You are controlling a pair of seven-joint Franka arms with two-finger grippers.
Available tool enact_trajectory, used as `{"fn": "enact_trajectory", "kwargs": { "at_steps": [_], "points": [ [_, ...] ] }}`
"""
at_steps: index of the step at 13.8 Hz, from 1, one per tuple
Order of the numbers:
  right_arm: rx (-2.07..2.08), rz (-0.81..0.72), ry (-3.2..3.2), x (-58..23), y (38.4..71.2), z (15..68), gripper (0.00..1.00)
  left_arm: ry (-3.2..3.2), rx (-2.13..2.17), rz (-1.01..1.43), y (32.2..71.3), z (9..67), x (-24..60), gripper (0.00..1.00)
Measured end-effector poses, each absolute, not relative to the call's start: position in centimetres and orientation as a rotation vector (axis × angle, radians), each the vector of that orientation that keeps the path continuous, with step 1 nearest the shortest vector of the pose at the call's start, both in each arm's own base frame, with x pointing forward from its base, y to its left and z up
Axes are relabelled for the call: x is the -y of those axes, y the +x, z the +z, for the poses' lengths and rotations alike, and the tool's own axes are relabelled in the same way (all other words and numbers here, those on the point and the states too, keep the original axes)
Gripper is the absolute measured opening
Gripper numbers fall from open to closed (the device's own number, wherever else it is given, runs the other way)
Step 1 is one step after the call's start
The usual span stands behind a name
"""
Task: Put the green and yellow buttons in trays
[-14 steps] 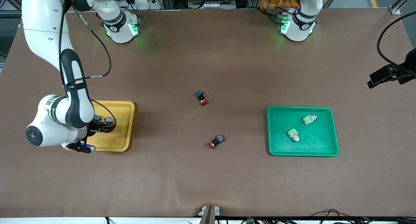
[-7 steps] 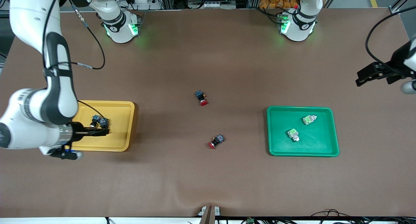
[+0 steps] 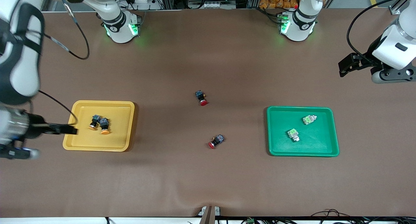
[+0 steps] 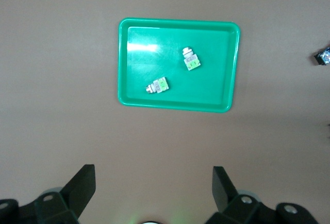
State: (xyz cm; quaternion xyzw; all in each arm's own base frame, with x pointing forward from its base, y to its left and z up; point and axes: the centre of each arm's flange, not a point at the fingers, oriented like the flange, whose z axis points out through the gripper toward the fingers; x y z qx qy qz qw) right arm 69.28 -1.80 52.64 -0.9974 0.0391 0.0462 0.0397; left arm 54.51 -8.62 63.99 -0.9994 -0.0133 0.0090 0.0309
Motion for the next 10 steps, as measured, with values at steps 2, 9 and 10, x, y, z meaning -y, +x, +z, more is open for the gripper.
{"fn": "enact_trajectory", "kwargs": {
  "at_steps": [2, 9, 10],
  "points": [
    [-0.123, 0.118, -3.058, 2.7, 67.4, 56.6, 1.00, -3.078, 0.050, 0.021, 54.1, 64.3, 8.3, 1.00],
    [-0.090, 0.100, -3.043, 3.2, 60.0, 67.2, 1.00, -3.098, 0.105, 0.043, 52.7, 64.2, 6.6, 1.00],
    [-0.093, 0.090, -3.042, 3.4, 59.5, 67.9, 1.00, -3.130, 0.153, 0.052, 52.6, 64.3, 5.3, 1.00]
  ]
}}
